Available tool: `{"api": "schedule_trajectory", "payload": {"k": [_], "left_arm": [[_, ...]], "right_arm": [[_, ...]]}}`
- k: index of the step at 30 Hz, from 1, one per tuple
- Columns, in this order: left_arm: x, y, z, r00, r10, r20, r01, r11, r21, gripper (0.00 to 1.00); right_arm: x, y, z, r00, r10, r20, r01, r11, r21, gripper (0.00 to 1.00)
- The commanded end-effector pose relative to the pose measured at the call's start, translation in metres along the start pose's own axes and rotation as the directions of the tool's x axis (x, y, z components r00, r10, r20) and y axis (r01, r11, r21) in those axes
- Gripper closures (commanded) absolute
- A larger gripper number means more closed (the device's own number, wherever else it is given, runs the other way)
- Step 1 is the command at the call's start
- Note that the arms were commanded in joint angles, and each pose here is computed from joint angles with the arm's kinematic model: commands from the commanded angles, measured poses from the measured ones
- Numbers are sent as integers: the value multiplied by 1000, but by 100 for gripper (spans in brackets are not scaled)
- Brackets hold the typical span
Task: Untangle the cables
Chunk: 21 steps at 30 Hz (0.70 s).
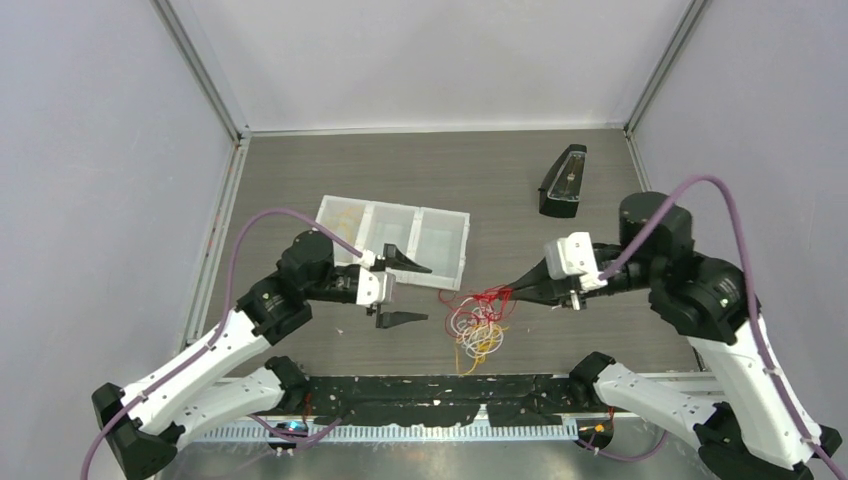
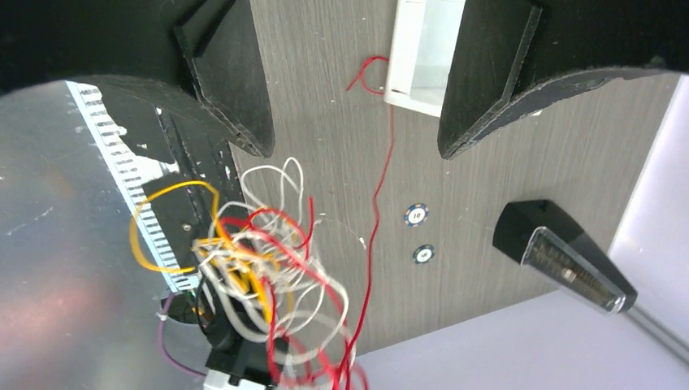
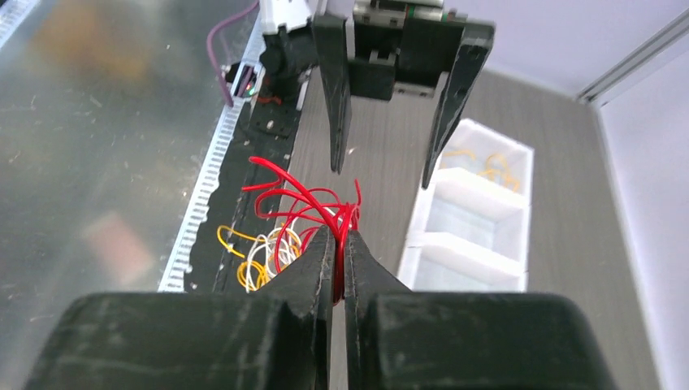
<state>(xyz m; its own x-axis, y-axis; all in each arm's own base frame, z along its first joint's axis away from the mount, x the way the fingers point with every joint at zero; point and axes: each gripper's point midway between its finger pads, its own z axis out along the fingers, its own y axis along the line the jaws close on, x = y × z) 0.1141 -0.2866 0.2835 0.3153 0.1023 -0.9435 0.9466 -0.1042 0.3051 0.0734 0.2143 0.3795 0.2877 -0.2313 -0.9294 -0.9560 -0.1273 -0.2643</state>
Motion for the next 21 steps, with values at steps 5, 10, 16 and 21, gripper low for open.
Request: {"api": "schedule_trajectory", "payload": {"k": [5, 10, 16, 21], "left_arm": [[-8, 14, -12, 999, -37, -9, 36, 993, -115, 25], [49, 9, -11, 987, -78, -143, 61, 991, -121, 33], [64, -1, -4, 991, -62, -116, 58, 998, -33, 30], [82, 3, 16, 991, -43, -128, 48, 998, 35, 36]], "right_arm": [[-11, 2, -9, 996, -81, 22, 80, 996, 42, 95], [62, 8, 6, 991, 28, -132, -26, 1000, 14, 95], [71, 19, 7, 992, 27, -123, -28, 1000, -9, 95], [59, 20, 6, 995, -76, -59, 76, 997, -7, 95]]}}
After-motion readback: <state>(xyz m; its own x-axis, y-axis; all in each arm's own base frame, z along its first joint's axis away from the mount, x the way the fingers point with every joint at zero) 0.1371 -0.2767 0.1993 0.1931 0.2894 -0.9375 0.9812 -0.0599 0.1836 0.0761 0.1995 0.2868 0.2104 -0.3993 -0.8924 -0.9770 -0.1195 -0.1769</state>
